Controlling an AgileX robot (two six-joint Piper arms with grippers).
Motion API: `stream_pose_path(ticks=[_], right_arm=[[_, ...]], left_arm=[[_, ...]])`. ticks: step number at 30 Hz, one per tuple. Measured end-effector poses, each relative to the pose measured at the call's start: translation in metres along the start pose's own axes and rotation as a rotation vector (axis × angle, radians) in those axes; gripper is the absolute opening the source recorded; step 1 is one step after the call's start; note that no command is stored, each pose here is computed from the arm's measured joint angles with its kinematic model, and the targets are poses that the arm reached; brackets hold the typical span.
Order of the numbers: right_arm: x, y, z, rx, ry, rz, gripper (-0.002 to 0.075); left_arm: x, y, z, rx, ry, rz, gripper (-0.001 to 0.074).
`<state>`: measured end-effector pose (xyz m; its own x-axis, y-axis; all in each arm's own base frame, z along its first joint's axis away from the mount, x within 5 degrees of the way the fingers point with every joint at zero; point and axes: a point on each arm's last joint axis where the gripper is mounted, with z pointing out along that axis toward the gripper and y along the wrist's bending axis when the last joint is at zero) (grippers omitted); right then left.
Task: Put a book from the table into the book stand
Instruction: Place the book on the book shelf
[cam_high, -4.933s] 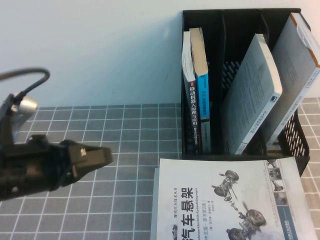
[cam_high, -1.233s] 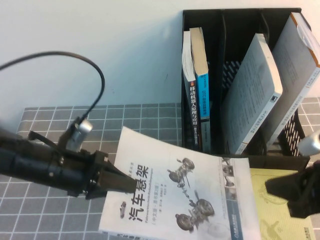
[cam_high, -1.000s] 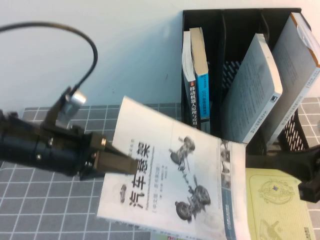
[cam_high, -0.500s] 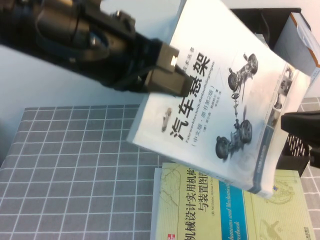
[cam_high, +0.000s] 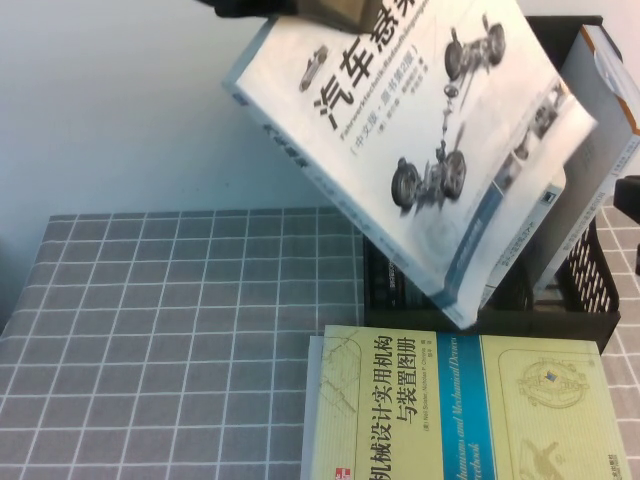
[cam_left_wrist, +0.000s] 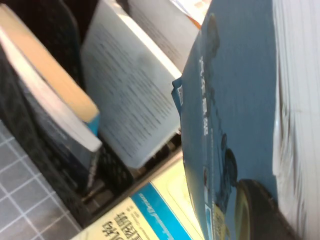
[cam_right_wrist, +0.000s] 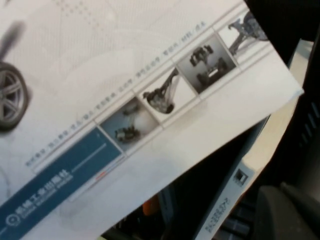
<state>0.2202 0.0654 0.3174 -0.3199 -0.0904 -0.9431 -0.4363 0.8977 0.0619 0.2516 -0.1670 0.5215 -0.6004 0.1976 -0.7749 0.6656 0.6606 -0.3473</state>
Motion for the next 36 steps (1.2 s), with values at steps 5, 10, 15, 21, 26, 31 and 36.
stream_pose_path(ticks=[5, 10, 15, 21, 26, 31, 36], right_arm=[[0.0, -0.001, 0.0, 0.006, 0.0, -0.001, -0.0003], [0.004, -0.002, 0.006, -0.001, 0.023, 0.009, -0.0003], [0.01, -0.002, 0.015, -0.028, 0.066, 0.022, -0.0003], [0.016, -0.004, 0.023, -0.025, 0.097, 0.032, -0.0003], [0.015, -0.01, 0.025, 0.032, 0.085, 0.033, -0.0003], [0.015, -0.011, 0.025, 0.05, 0.079, 0.033, -0.0003], [0.017, -0.012, 0.028, 0.047, 0.092, 0.037, -0.0003]], left_arm=[[-0.011, 0.016, 0.015, -0.097, -0.032, -0.103, 0.0113], [-0.02, 0.04, 0.05, -0.152, -0.088, -0.231, 0.0113], [-0.021, 0.061, 0.089, -0.161, -0.095, -0.327, 0.0113], [-0.019, 0.069, 0.12, -0.16, -0.092, -0.389, 0.0113], [-0.012, 0.062, 0.143, -0.24, -0.078, -0.358, 0.0113], [-0.007, 0.041, 0.164, -0.25, -0.077, -0.294, 0.0113], [-0.006, 0.032, 0.182, -0.231, -0.1, -0.26, 0.0113]])
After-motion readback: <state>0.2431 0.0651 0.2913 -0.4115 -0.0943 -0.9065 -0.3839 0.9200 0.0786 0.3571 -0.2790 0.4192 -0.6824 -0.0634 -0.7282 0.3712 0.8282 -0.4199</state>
